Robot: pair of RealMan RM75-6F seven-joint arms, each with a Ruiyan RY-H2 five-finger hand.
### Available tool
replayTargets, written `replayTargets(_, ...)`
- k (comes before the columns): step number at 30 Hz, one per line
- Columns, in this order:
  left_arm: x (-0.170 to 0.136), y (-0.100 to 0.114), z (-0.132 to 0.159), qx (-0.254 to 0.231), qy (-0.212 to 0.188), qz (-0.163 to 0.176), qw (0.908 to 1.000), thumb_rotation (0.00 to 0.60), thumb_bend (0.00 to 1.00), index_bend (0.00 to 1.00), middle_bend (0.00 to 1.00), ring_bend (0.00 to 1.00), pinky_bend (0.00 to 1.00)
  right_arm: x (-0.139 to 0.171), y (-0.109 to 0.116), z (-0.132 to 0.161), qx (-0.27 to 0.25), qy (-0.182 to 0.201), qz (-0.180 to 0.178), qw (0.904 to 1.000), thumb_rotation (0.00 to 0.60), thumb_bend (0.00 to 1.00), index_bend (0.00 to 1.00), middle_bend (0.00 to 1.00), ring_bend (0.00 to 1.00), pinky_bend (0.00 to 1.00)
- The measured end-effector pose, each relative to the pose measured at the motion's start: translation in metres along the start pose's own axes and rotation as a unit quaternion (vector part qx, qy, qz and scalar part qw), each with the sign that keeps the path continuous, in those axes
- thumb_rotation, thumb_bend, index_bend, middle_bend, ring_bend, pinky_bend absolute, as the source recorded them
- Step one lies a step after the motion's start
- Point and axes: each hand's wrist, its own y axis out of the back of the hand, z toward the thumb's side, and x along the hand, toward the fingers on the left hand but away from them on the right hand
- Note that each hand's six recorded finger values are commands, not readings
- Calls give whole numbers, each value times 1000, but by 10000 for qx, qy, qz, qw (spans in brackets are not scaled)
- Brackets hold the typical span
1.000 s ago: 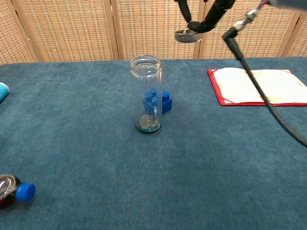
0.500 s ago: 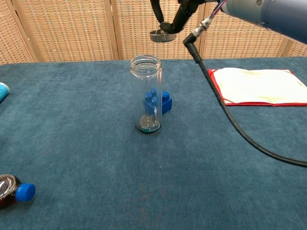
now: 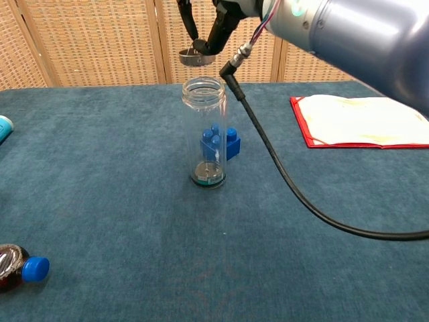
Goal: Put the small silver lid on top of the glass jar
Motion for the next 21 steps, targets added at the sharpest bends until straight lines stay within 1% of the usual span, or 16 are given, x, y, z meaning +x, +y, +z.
replayTargets(9, 3, -4, -2, -10, 30, -68, 10000, 600, 201, 0, 0, 0, 0, -8, -16, 2, -16, -43, 86, 10000, 600, 591, 629, 311, 111, 363)
replayTargets(21, 3, -5, -2, -8, 31, -95, 9999, 600, 201, 0, 0, 0, 0, -8, -23, 1, -58, -81, 119, 9999, 600, 591, 629, 308, 111, 363)
